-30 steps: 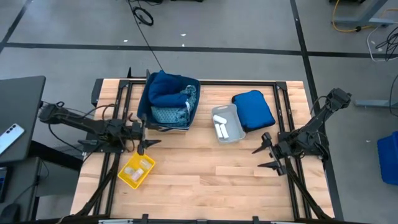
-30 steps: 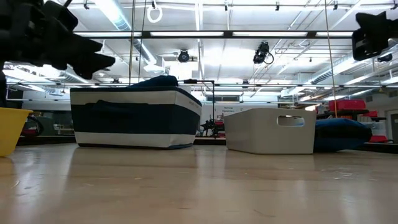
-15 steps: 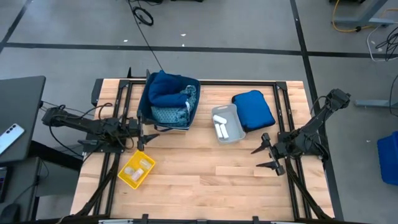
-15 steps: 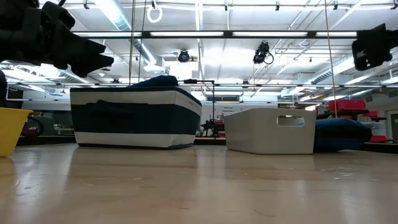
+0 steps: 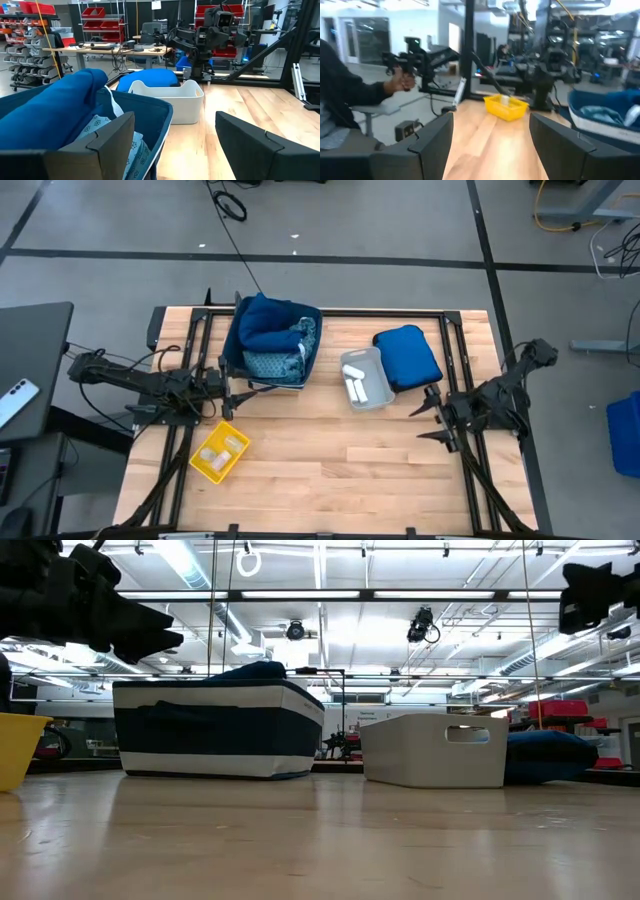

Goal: Pick & place medical supplies in basket/bin
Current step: Return to Home Position

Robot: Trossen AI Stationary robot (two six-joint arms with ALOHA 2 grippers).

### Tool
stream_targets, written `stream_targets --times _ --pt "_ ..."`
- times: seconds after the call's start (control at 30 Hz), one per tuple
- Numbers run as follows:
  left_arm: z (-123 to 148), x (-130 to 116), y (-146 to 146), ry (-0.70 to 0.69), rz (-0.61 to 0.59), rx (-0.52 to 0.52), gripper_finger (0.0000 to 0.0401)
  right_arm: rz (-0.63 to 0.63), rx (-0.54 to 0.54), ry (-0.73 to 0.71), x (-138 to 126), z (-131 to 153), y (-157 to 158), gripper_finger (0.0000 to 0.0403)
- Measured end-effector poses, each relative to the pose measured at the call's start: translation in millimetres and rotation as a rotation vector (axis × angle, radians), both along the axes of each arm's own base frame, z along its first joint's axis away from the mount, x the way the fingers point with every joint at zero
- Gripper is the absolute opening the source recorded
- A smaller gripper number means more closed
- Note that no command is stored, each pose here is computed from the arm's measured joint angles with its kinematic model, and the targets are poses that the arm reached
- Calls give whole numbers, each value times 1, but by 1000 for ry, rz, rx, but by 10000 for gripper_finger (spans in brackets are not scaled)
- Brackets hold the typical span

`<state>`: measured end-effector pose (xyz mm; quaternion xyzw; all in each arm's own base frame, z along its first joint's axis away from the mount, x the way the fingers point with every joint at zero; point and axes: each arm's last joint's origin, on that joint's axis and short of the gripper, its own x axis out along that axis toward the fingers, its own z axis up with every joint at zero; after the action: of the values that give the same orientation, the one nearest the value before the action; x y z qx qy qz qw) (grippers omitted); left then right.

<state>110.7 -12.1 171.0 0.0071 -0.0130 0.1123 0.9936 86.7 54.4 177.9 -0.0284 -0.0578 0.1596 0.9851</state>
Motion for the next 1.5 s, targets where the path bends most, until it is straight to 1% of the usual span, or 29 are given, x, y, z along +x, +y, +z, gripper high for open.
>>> stream_targets --times 0.07,0.2,0.3,0.37,0.57,0.7,0.83,1.07,1.2,1.5 --pt "0 0 0 0 0 0 280 8 -5 2 0 -1 -4 270" --pt "0 0 0 -1 0 -6 280 -29 16 73 1 -8 -12 270" --pt "0 0 0 -4 -2 -18 280 51 30 62 2 -7 -14 270" --pt "0 0 0 -5 -2 -21 280 78 33 59 2 -6 -15 270" --pt "0 0 0 -8 -3 -36 280 54 51 71 4 -7 -19 270" --pt "0 0 0 -8 -3 -35 280 28 69 103 5 -9 -22 270" --pt "0 0 0 -5 -2 -30 280 -13 111 134 6 -11 -25 270" --pt "0 0 0 -4 -2 -25 280 -24 98 130 7 -11 -26 270" --pt "0 0 0 -4 -2 -26 280 -34 50 114 7 -11 -26 270" --pt "0 0 0 -4 -2 -26 280 -34 47 113 7 -11 -26 270"
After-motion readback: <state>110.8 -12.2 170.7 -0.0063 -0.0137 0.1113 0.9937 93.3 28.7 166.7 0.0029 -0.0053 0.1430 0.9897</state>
